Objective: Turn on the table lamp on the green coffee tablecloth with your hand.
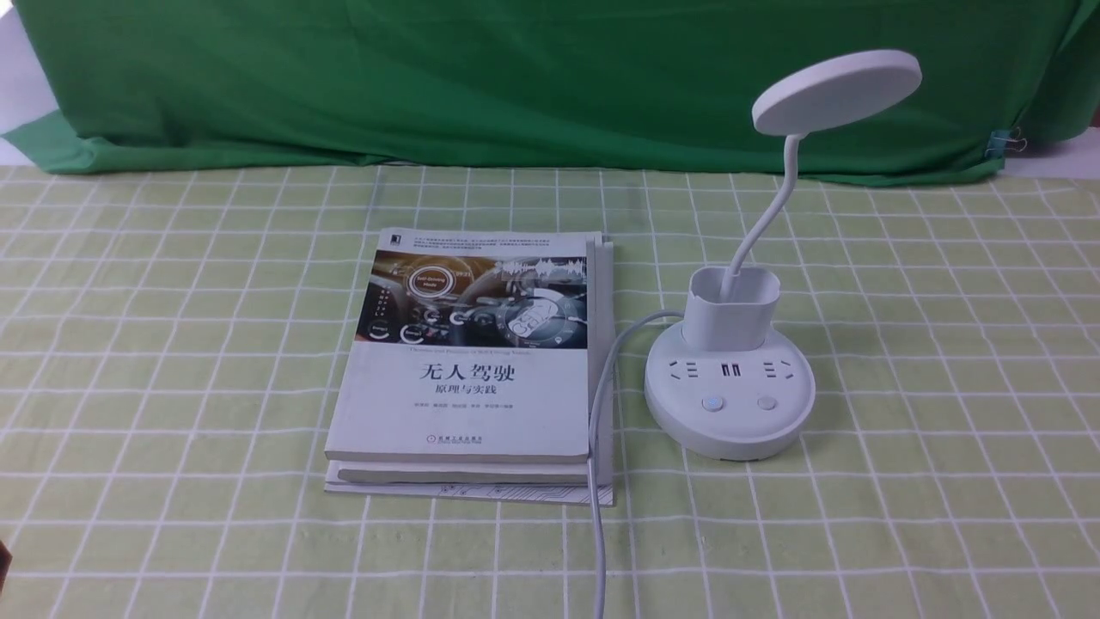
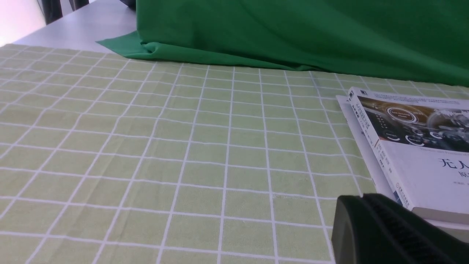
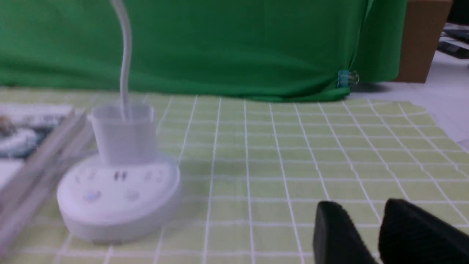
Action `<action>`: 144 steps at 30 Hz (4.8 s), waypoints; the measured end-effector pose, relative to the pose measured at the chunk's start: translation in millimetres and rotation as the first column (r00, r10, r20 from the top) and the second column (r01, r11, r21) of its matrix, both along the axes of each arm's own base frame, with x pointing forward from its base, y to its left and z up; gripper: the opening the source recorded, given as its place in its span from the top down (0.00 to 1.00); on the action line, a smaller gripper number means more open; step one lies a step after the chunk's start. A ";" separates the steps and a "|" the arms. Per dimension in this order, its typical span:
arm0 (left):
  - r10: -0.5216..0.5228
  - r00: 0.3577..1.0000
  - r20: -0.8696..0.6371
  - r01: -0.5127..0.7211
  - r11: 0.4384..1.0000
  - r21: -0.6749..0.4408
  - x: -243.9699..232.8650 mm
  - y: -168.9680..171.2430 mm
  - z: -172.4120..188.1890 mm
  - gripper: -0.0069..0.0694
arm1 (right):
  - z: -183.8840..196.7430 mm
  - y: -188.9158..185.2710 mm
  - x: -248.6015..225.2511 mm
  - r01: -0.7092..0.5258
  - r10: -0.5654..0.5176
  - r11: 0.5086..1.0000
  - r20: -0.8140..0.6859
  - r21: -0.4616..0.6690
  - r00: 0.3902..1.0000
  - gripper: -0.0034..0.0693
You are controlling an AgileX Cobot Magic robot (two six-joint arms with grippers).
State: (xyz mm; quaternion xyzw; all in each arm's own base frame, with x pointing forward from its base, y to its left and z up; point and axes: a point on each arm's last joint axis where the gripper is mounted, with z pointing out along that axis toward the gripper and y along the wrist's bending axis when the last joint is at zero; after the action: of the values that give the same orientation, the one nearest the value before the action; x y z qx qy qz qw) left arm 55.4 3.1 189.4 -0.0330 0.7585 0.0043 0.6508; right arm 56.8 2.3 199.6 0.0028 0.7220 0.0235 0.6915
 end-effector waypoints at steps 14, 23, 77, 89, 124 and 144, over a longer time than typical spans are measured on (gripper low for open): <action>0.000 1.000 0.000 0.000 1.000 0.000 0.0 0.0 0.0 0.91 | 15.2 -1.6 -0.3 -0.021 -0.033 0.902 0.116 0.432 0.993 0.69; 0.000 1.000 0.000 0.000 1.000 0.000 0.0 0.0 0.0 0.91 | 83.2 16.5 41.5 -0.101 0.147 0.987 -0.440 0.127 0.886 0.91; 0.000 1.000 0.000 0.000 1.000 0.000 0.0 0.0 0.0 0.91 | -23.8 142.0 296.4 -0.481 0.208 0.877 -0.893 -0.012 0.400 0.91; 0.000 1.000 0.000 0.000 1.000 0.000 0.0 0.0 0.0 0.91 | -6.2 140.7 292.1 -0.482 0.222 0.876 -0.877 -0.013 0.427 0.91; 0.000 1.000 0.000 0.000 1.000 0.000 0.0 0.0 0.0 0.91 | 99.4 61.1 84.0 -0.360 0.325 0.929 -0.656 0.086 0.682 0.89; 0.000 1.000 0.000 0.000 1.000 0.000 0.0 0.0 0.0 0.91 | 60.5 11.6 23.4 -0.164 0.136 0.982 -0.247 -0.094 0.959 0.92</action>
State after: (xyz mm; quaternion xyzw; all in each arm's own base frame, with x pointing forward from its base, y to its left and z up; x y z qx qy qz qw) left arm 55.4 3.1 189.4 -0.0330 0.7585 0.0043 0.6508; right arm 80.3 13.9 260.1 -0.0885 0.7983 0.0343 0.5947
